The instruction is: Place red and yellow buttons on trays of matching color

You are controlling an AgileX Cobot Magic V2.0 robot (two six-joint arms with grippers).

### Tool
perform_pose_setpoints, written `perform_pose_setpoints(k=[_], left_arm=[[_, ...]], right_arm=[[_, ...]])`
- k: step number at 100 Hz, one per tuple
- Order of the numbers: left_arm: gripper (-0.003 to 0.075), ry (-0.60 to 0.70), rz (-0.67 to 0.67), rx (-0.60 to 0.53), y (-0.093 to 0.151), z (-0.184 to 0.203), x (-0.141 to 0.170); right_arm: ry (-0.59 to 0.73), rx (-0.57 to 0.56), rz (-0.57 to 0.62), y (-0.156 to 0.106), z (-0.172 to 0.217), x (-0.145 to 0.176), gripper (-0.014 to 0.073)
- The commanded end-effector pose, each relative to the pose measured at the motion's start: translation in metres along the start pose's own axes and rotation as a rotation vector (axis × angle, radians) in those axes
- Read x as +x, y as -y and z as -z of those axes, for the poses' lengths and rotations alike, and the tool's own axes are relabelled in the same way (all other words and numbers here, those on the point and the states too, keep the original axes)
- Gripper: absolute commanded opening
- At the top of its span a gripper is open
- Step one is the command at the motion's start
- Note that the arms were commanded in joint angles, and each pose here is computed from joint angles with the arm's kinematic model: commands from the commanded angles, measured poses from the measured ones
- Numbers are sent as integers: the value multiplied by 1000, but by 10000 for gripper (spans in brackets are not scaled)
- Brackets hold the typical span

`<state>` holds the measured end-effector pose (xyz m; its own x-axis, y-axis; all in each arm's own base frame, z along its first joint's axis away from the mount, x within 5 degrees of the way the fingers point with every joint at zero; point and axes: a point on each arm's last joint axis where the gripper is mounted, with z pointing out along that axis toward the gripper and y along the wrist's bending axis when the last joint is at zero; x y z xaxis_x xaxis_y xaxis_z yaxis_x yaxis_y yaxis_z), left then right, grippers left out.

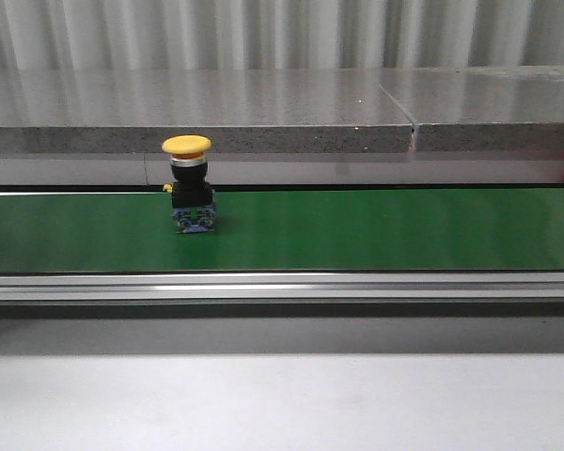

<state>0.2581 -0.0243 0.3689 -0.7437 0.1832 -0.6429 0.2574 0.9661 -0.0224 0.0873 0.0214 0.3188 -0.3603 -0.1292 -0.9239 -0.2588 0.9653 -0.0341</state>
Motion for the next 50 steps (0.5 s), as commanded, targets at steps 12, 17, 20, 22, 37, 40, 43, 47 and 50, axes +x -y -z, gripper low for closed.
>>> perform_pose_setpoints(k=[12,17,20,22,37,40,43,47,50], left_arm=[[-21,171,-23,-3,15,42,13],[-21,186,-24,-5,17,49,23],[-21,196,-25,-7,18,52,28],[-21,200,-26,-8,19,55,32],[-21,247,-31,-16,25,72,61],[-21,252,-32,-16,27,74,68],[-21,259,-33,-17,28,76,73],[-21,269,-35,-19,30,80,82],[-21,276,-36,-20,31,82,88]], right_arm=[[93,18,4,2,4,-14,-58],[93,18,4,2,4,-14,-58],[93,18,4,2,4,-14,-58],[93,18,4,2,4,-14,-58],[93,18,4,2,4,-14,-58],[93,18,4,2,4,-14,-58],[93,18,4,2,4,-14,-58],[93,18,4,2,4,-14,-58],[89,17,4,2,4,-14,-58]])
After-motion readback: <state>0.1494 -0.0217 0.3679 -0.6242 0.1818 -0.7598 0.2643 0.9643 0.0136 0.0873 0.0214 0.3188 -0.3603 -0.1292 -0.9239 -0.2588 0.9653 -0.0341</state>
